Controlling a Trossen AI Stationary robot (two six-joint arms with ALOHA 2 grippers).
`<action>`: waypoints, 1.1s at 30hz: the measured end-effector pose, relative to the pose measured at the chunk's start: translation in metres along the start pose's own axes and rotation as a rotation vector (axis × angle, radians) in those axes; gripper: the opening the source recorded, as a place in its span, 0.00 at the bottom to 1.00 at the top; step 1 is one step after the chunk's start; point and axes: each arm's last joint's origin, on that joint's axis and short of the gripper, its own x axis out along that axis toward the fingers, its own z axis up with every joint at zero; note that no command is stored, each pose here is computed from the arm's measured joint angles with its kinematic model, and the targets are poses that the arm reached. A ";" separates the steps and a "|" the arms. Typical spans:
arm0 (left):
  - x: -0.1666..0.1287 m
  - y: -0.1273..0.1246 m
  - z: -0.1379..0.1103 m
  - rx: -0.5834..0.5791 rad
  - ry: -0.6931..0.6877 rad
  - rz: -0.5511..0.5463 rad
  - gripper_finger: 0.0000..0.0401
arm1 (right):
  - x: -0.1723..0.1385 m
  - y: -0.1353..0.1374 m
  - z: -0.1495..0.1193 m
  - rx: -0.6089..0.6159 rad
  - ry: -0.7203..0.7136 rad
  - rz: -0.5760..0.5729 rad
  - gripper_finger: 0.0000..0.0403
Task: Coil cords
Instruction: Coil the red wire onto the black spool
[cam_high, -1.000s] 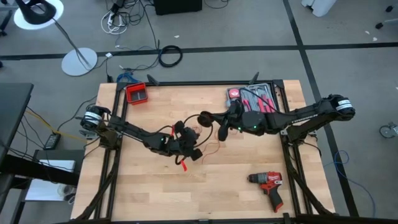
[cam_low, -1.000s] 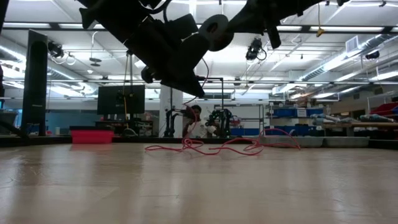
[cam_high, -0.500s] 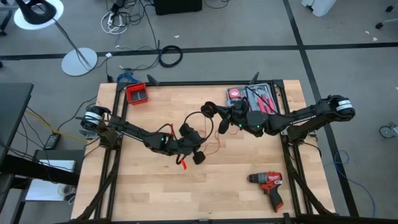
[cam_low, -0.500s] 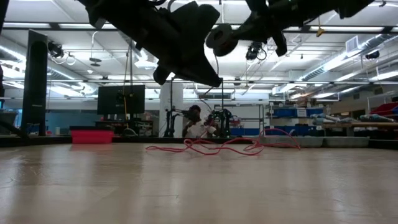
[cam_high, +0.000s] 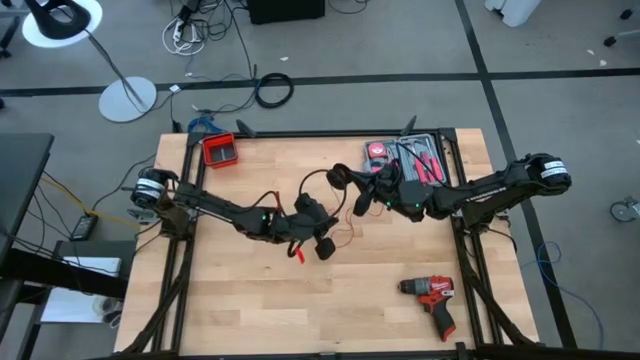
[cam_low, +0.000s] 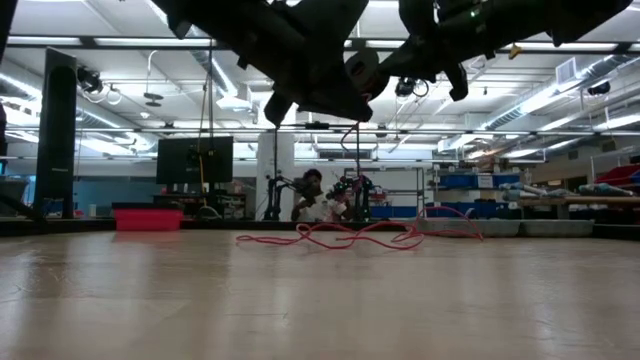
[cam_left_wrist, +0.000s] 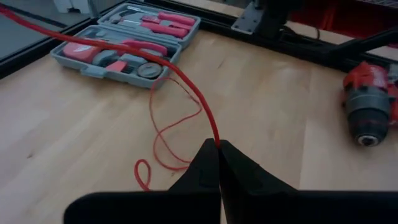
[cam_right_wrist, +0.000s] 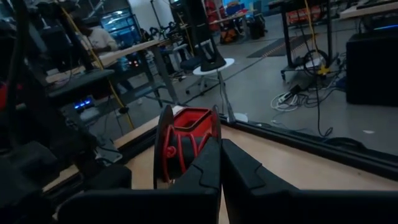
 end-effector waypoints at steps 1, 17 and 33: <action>0.001 0.002 0.003 0.004 0.009 0.009 0.00 | 0.000 0.000 0.000 0.002 -0.002 0.000 0.00; 0.017 0.030 0.015 0.053 0.005 0.129 0.00 | 0.001 -0.001 0.002 0.051 -0.010 0.001 0.00; 0.020 0.015 0.028 -0.017 -0.123 -0.051 0.00 | 0.003 -0.004 0.000 -0.115 0.007 -0.022 0.00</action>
